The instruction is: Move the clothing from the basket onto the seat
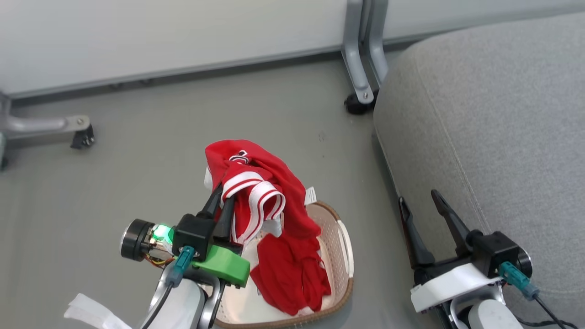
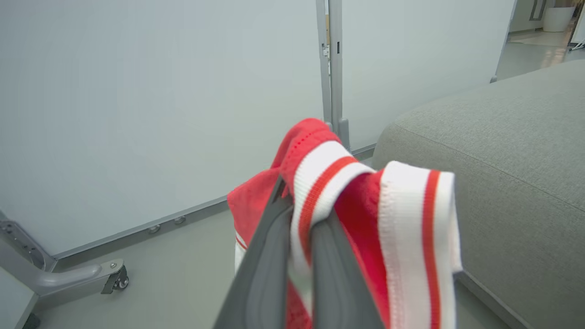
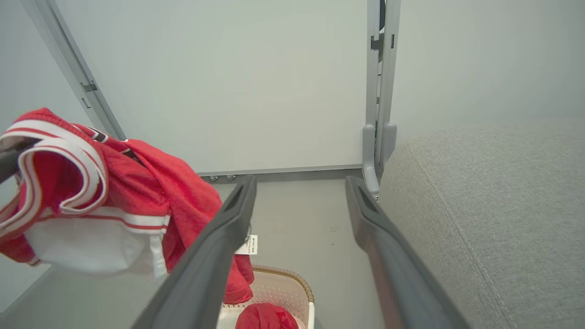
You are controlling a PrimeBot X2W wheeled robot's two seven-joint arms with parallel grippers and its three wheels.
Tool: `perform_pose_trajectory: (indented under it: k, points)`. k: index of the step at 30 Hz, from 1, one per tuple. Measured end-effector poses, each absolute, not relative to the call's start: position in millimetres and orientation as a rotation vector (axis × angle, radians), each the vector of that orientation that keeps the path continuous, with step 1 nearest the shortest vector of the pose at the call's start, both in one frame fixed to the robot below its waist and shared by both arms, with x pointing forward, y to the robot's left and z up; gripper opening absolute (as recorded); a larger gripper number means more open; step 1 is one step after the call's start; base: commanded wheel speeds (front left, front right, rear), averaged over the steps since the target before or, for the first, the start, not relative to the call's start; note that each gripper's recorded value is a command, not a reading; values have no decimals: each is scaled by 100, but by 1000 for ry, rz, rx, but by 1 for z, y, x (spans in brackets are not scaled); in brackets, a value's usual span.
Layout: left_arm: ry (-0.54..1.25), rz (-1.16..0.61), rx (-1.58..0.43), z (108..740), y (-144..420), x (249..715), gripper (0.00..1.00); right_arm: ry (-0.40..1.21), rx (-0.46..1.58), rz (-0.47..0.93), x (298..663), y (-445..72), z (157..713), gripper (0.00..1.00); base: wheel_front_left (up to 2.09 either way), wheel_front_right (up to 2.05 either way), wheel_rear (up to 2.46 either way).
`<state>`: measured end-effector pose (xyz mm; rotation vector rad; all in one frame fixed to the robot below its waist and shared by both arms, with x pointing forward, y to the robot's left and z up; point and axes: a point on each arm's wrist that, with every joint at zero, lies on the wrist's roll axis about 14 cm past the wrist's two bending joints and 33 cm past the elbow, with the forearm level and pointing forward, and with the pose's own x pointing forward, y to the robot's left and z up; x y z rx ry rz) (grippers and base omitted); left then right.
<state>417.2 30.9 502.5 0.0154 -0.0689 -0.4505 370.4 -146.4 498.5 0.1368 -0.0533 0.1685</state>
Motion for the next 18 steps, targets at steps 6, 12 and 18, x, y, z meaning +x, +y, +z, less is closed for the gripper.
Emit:
perform_pose_trajectory:
  k: [6,12,18]
  points:
    - [-274,-461,35,571,29,404,0,-116,134,202,359,-137,520,100,0,0,0]
    - [-393,-486,29,611,24,390,0,-156,123,235,353,-127,533,100,0,0,0]
    - [-397,-533,7,613,13,386,0,-141,91,307,351,-110,529,100,0,0,0]
